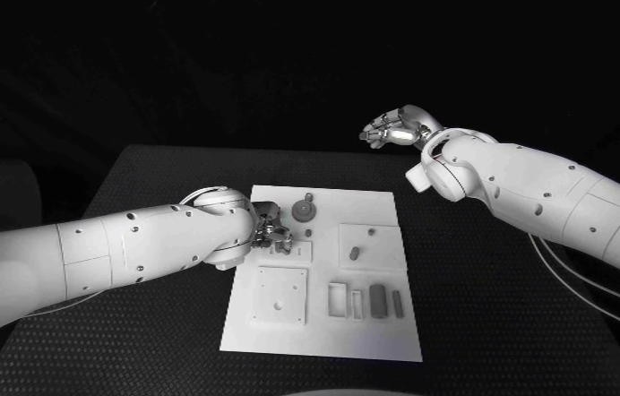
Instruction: Assemble the parts on the task board
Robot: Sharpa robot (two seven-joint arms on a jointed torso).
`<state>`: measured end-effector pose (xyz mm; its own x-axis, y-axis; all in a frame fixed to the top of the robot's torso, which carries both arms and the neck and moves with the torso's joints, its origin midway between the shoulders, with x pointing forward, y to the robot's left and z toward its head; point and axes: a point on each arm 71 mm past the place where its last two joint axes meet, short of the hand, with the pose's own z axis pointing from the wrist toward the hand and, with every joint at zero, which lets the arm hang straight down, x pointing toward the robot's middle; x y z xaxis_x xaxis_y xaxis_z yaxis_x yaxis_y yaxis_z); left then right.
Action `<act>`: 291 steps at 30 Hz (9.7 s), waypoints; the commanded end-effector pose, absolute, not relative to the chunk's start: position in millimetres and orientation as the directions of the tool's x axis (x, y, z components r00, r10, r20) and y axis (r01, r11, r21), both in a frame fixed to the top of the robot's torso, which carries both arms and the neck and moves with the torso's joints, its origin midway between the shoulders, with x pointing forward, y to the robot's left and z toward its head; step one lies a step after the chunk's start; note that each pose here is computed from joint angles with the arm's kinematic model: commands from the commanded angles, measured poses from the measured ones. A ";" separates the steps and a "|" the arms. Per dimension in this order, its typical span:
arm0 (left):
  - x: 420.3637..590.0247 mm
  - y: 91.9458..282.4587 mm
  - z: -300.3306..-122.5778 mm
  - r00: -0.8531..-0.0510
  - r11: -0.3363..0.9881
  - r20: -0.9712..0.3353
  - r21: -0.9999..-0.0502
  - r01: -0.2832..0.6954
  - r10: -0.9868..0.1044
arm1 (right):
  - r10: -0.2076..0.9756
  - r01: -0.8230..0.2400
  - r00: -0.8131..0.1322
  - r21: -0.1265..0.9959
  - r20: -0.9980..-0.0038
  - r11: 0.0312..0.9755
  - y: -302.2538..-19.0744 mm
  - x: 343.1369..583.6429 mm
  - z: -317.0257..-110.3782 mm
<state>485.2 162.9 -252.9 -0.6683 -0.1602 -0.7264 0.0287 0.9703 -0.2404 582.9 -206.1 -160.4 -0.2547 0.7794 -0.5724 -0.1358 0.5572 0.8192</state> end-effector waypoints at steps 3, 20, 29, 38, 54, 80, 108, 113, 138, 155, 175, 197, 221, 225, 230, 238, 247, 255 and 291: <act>484.4 164.6 -256.0 -0.673 0.976 -0.726 -0.218 0.027 -0.144 | 0.774 -0.142 -0.267 0.818 -0.574 0.557 -204.8 582.6 -160.3; 482.7 156.6 -254.1 -0.656 0.975 -0.745 -0.213 0.061 -0.122 | 0.773 -0.142 -0.270 0.818 -0.574 0.557 -204.9 582.6 -160.4; 482.3 155.0 -252.1 -0.636 0.971 -0.760 -0.227 0.070 -0.132 | 0.773 -0.141 -0.273 0.818 -0.573 0.557 -203.8 582.6 -161.7; 481.2 157.4 -250.1 -0.618 0.966 -0.770 -0.251 0.066 -0.158 | 0.773 -0.138 -0.273 0.818 -0.573 0.558 -205.1 582.4 -162.7; 479.8 157.7 -249.9 -0.618 0.965 -0.769 -0.254 0.064 -0.162 | 0.773 -0.136 -0.273 0.818 -0.573 0.559 -206.4 582.3 -163.1; 479.8 160.2 -254.2 -0.599 0.971 -0.789 -0.227 0.078 -0.136 | 0.773 -0.135 -0.274 0.818 -0.573 0.559 -207.2 581.9 -164.0; 473.3 160.5 -260.7 -0.592 0.970 -0.793 -0.231 0.081 -0.140 | 0.773 -0.132 -0.277 0.819 -0.571 0.558 -207.8 581.3 -165.2; 471.3 158.8 -261.4 -0.584 0.969 -0.800 -0.230 0.089 -0.136 | 0.773 -0.131 -0.277 0.819 -0.571 0.558 -208.0 581.0 -165.6; 461.9 156.1 -271.5 -0.582 0.970 -0.806 -0.214 0.113 -0.110 | 0.772 -0.128 -0.282 0.820 -0.570 0.558 -208.5 580.0 -167.3; 457.8 155.3 -272.6 -0.590 0.967 -0.800 -0.224 0.121 -0.111 | 0.772 -0.128 -0.284 0.820 -0.569 0.557 -208.5 579.4 -167.9; 454.2 154.6 -275.9 -0.629 0.971 -0.774 -0.200 0.132 -0.074 | 0.772 -0.126 -0.283 0.820 -0.569 0.558 -210.2 579.2 -168.2; 452.7 154.6 -277.1 -0.642 0.972 -0.764 -0.194 0.133 -0.065 | 0.773 -0.125 -0.283 0.821 -0.568 0.558 -210.5 578.7 -169.0; 457.7 155.7 -279.2 -0.653 0.975 -0.754 -0.195 0.108 -0.079 | 0.772 -0.123 -0.288 0.821 -0.567 0.557 -208.8 579.0 -169.8; 458.0 155.5 -279.5 -0.654 0.975 -0.752 -0.196 0.107 -0.079 | 0.772 -0.122 -0.287 0.821 -0.567 0.558 -209.3 579.0 -169.9; 458.2 154.6 -279.4 -0.653 0.974 -0.753 -0.200 0.107 -0.082 | 0.771 -0.123 -0.289 0.821 -0.567 0.557 -208.8 578.9 -169.9; 459.2 154.6 -278.9 -0.648 0.973 -0.756 -0.206 0.101 -0.093 | 0.771 -0.122 -0.288 0.821 -0.567 0.558 -209.2 579.1 -170.0; 460.2 155.0 -278.4 -0.641 0.973 -0.761 -0.209 0.096 -0.100 | 0.771 -0.121 -0.289 0.821 -0.567 0.558 -208.9 579.2 -170.1; 460.5 155.7 -278.7 -0.647 0.974 -0.757 -0.204 0.097 -0.094 | 0.771 -0.121 -0.290 0.821 -0.567 0.558 -208.9 579.2 -170.3; 463.5 157.0 -279.6 -0.650 0.976 -0.754 -0.196 0.096 -0.088 | 0.771 -0.120 -0.290 0.820 -0.568 0.559 -210.2 578.8 -170.8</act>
<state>469.6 157.7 -269.4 -0.6038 -0.1121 -0.7892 0.0930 0.9734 -0.2095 579.2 -211.4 -170.6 -0.2780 0.7745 -0.5682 -0.1141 0.5607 0.8201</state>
